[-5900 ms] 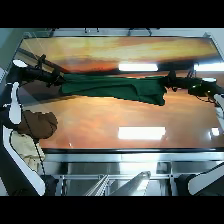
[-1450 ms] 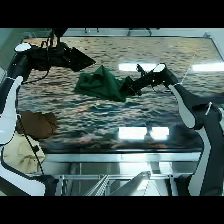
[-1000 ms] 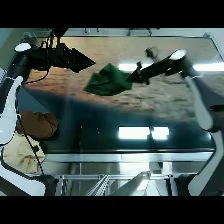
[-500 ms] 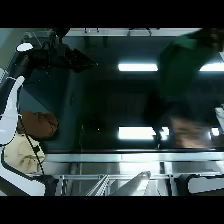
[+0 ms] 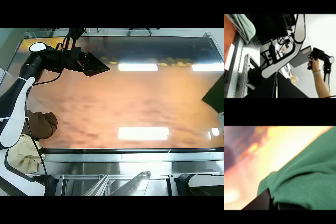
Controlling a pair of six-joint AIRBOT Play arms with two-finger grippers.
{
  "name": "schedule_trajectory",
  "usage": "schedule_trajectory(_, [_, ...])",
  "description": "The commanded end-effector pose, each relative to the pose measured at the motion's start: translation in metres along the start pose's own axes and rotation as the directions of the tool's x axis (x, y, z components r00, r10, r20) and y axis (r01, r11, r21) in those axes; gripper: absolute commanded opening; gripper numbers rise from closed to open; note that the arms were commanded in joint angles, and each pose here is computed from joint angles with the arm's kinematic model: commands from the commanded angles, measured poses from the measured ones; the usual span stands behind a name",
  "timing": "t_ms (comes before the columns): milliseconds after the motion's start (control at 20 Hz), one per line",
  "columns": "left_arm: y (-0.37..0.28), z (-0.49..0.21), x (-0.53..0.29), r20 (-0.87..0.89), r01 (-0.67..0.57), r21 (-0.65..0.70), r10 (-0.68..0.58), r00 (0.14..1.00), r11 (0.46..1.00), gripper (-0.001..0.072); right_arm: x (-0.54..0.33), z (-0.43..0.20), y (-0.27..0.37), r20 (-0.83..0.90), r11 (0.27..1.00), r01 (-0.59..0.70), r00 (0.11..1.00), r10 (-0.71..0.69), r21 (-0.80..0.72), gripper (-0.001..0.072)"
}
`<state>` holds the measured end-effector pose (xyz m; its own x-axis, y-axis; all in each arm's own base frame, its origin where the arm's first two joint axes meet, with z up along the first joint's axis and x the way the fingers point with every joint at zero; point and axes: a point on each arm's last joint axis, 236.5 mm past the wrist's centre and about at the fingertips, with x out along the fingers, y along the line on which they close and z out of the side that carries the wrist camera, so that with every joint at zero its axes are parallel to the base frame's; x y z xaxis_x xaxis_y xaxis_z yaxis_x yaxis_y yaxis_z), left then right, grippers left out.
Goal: Fold the shirts.
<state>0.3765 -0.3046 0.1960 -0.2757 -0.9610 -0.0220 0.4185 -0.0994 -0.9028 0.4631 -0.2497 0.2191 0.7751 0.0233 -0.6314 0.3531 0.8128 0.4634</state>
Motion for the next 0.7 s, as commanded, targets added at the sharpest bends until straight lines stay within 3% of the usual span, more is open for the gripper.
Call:
schedule_trajectory(0, [0.009,0.011,0.013,0.043,-0.033,-0.001,0.033,0.999,0.999,0.0011,-0.019,0.054,-0.008,0.22,0.986,0.008,0.975,0.029,-0.164,0.0024])
schedule_trajectory(100, [0.013,0.019,0.016,0.073,-0.051,0.008,0.051,0.996,0.999,0.0011,-0.028,0.064,-0.011,0.261,0.942,0.078,0.965,0.01,-0.328,0.0024])
schedule_trajectory(200, [0.016,0.024,0.015,0.096,-0.067,0.031,0.064,0.993,0.997,0.0011,-0.03,0.063,-0.027,0.255,0.925,0.148,0.965,-0.057,-0.35,0.0024])
schedule_trajectory(350, [0.018,0.027,0.015,0.107,-0.075,0.036,0.071,0.992,0.997,0.0011,-0.017,0.054,-0.021,0.226,0.955,0.051,0.974,0.017,-0.291,0.0024])
schedule_trajectory(550, [0.017,0.025,0.015,0.1,-0.071,0.04,0.067,0.993,0.997,0.0011,-0.003,0.035,-0.04,0.16,0.964,0.068,0.987,-0.027,-0.256,0.0025])
schedule_trajectory(650, [0.016,0.023,0.016,0.092,-0.066,0.041,0.062,0.994,0.997,0.0011,-0.001,0.03,-0.06,0.138,0.99,0.105,0.986,-0.092,-0.093,0.0026])
